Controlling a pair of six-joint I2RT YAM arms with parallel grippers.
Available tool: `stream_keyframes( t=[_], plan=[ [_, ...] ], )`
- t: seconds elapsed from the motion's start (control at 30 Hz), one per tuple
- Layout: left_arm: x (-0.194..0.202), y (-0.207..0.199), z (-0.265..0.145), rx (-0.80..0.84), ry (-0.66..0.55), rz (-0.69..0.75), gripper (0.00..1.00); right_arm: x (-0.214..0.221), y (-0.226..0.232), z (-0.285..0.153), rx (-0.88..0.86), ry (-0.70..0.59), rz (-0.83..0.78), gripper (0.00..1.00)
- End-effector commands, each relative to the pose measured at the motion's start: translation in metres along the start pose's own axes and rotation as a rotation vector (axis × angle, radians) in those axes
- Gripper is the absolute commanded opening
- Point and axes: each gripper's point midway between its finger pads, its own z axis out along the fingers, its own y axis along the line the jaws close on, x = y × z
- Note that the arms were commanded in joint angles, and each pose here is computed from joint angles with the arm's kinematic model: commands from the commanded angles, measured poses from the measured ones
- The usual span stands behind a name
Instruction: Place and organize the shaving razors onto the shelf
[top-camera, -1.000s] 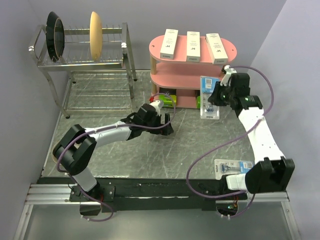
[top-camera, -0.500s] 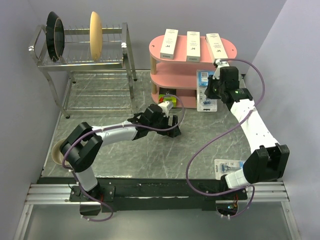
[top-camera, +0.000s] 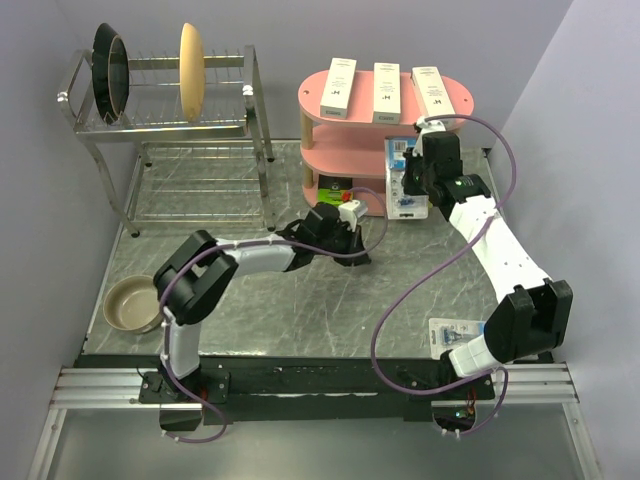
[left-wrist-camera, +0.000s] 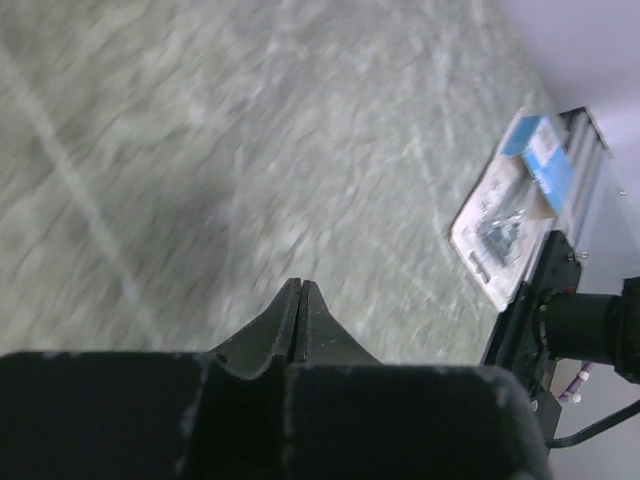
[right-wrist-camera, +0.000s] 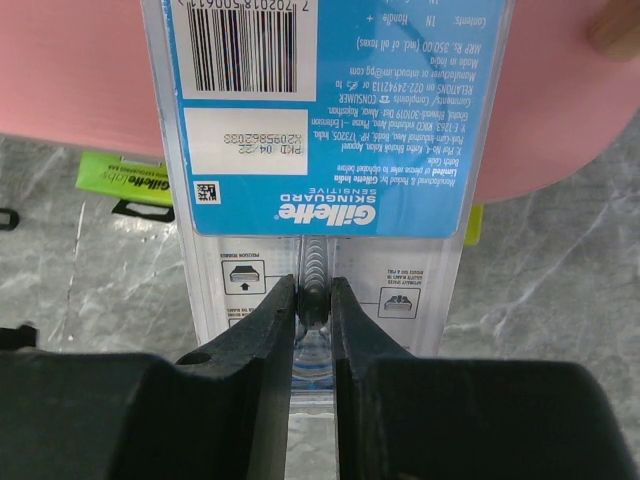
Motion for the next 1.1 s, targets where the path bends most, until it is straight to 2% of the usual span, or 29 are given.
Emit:
stream_keyframes(
  t=[0.0, 0.2, 0.27, 0.33, 0.37, 0.4, 0.43, 0.47, 0.5, 0.53, 0.6, 0.8, 1.07],
  plan=[
    [-0.035, -0.047, 0.013, 0.194, -0.091, 0.097, 0.01, -0.045, -0.004, -0.010, 0.041, -0.141, 0.021, 0.04],
    [-0.054, -0.063, 0.024, 0.248, -0.205, 0.118, 0.01, -0.045, -0.002, -0.007, 0.047, -0.141, 0.021, 0.06],
    [-0.062, -0.062, 0.030, 0.242, -0.255, 0.132, 0.06, -0.045, -0.002, -0.006, 0.047, -0.138, 0.020, 0.07],
    [-0.066, -0.056, 0.033, 0.243, -0.297, 0.083, 0.13, -0.047, -0.002, -0.004, 0.054, -0.140, 0.017, 0.07],
    [-0.079, -0.054, 0.030, 0.279, -0.365, 0.059, 0.15, -0.048, -0.002, -0.004, 0.056, -0.140, 0.015, 0.07],
    [-0.074, -0.051, 0.028, 0.304, -0.359, -0.065, 0.17, -0.049, -0.002, -0.004, 0.057, -0.140, 0.015, 0.07],
    [-0.078, -0.052, 0.025, 0.323, -0.382, -0.105, 0.17, -0.051, -0.003, -0.004, 0.063, -0.144, 0.014, 0.07],
    [-0.079, -0.051, 0.025, 0.335, -0.394, -0.133, 0.15, -0.051, -0.003, -0.005, 0.065, -0.144, 0.012, 0.07],
    [-0.086, -0.055, 0.023, 0.354, -0.408, -0.180, 0.05, -0.053, -0.003, -0.005, 0.067, -0.149, 0.012, 0.07],
    [-0.089, -0.056, 0.023, 0.359, -0.416, -0.212, 0.01, -0.053, -0.005, -0.006, 0.071, -0.151, 0.013, 0.07],
    [-0.099, -0.062, 0.024, 0.384, -0.421, -0.274, 0.01, -0.053, -0.004, -0.006, 0.072, -0.151, 0.011, 0.07],
    [-0.131, -0.081, 0.027, 0.436, -0.468, -0.291, 0.01, -0.044, -0.004, -0.003, 0.069, -0.133, 0.013, 0.08],
    [-0.143, -0.073, 0.033, 0.406, -0.490, -0.361, 0.01, -0.045, -0.001, 0.002, 0.074, -0.126, -0.002, 0.10]
  ],
)
